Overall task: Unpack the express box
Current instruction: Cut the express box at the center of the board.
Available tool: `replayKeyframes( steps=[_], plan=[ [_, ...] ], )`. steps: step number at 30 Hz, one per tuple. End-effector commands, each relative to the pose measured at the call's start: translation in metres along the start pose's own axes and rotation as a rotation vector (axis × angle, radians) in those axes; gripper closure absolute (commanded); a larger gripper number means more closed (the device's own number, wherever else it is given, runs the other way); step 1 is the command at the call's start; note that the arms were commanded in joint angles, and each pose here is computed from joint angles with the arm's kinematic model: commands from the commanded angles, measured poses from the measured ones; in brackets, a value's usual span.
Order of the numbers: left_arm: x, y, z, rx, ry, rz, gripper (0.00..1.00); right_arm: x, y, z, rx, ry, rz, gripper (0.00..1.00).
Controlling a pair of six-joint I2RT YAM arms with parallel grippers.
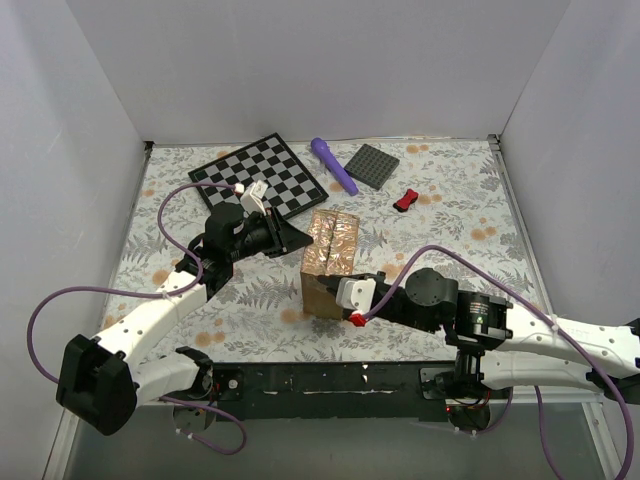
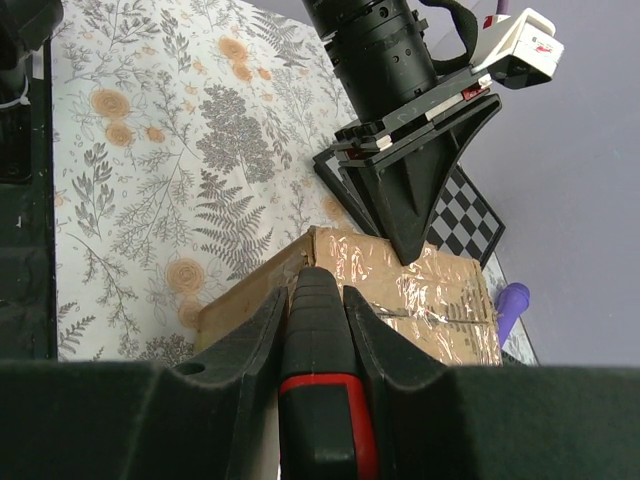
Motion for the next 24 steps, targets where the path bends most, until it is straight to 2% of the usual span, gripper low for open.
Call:
replayKeyframes(
  steps=[1,13,24],
  plan=[
    [0.000,0.013,0.010,0.000,-0.019,0.046,0.89,-0.004,0.040,0.002,-0.079,0.029,0.168,0.99],
    [0.001,0.013,0.006,-0.005,0.006,0.049,1.00,-0.011,0.071,0.010,-0.205,0.015,0.286,0.99],
    [0.001,0.005,0.006,0.013,-0.009,0.025,1.00,-0.030,0.069,-0.009,-0.300,0.051,0.339,0.99]
  ],
)
Point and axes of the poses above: each gripper's point midway between its finger pads, its own x axis out along the fingers, its own z axis along the line the jaws close on, y = z × x, the point moved 2 cm from there along -x, back along the fingers, and after that the axes turned 9 degrees about -x, right-handed, at the moved point
